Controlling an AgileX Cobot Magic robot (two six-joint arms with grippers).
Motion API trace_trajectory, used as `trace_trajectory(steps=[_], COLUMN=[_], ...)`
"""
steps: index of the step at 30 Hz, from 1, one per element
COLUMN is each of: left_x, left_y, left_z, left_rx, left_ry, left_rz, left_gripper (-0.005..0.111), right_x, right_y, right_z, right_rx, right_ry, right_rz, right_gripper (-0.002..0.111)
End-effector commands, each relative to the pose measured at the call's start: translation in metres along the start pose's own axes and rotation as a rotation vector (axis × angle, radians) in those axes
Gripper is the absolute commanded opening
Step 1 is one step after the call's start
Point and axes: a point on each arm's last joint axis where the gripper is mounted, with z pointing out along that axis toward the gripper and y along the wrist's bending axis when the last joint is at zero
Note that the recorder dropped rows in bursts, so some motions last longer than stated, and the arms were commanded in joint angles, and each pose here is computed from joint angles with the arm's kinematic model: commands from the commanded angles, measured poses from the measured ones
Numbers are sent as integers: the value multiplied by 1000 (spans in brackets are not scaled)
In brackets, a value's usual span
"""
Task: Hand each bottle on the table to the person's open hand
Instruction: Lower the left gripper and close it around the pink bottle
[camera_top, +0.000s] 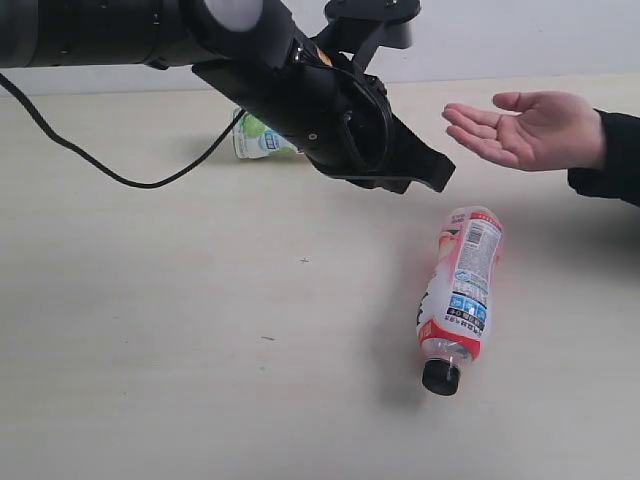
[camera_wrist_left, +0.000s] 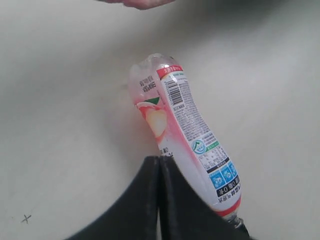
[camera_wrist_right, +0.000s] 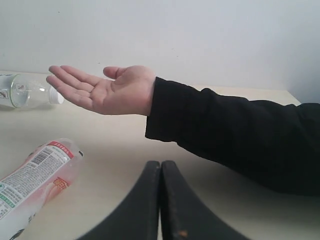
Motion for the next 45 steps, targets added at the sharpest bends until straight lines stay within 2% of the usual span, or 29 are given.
trace_trajectory(steps=[1, 8, 13, 17, 20, 23, 26, 29, 38, 45], left_x=[3, 25, 36, 37, 31, 18, 5, -9, -23, -20], left_y=[-3, -2, -9, -27, -46, -65, -83, -93, -94, -90], left_z=[2, 18, 17, 19, 16, 10, 3, 0, 42, 77], left_rx=[27, 71, 102, 64, -51, -140, -161, -165, -204, -200], left_ry=[27, 230, 351, 373, 377, 326, 291, 303, 380, 411], left_rz=[-19, -25, -53, -36, -24, -9, 4, -10, -54, 0], left_gripper=[0, 0, 0, 0, 0, 0, 0, 0, 0, 0], right_x=[1, 1, 1, 1, 1, 1, 1, 1, 1, 1], right_y=[0, 0, 0, 0, 0, 0, 0, 0, 0, 0], right_z=[0, 0, 0, 0, 0, 0, 0, 0, 0, 0], right_rx=[2, 2, 2, 2, 2, 2, 2, 2, 2, 2], right_ry=[-8, -8, -8, -8, -8, -8, -8, -8, -8, -8], right_rz=[-4, -4, -4, -4, -4, -4, -4, -4, -4, -4], right_gripper=[0, 0, 0, 0, 0, 0, 0, 0, 0, 0])
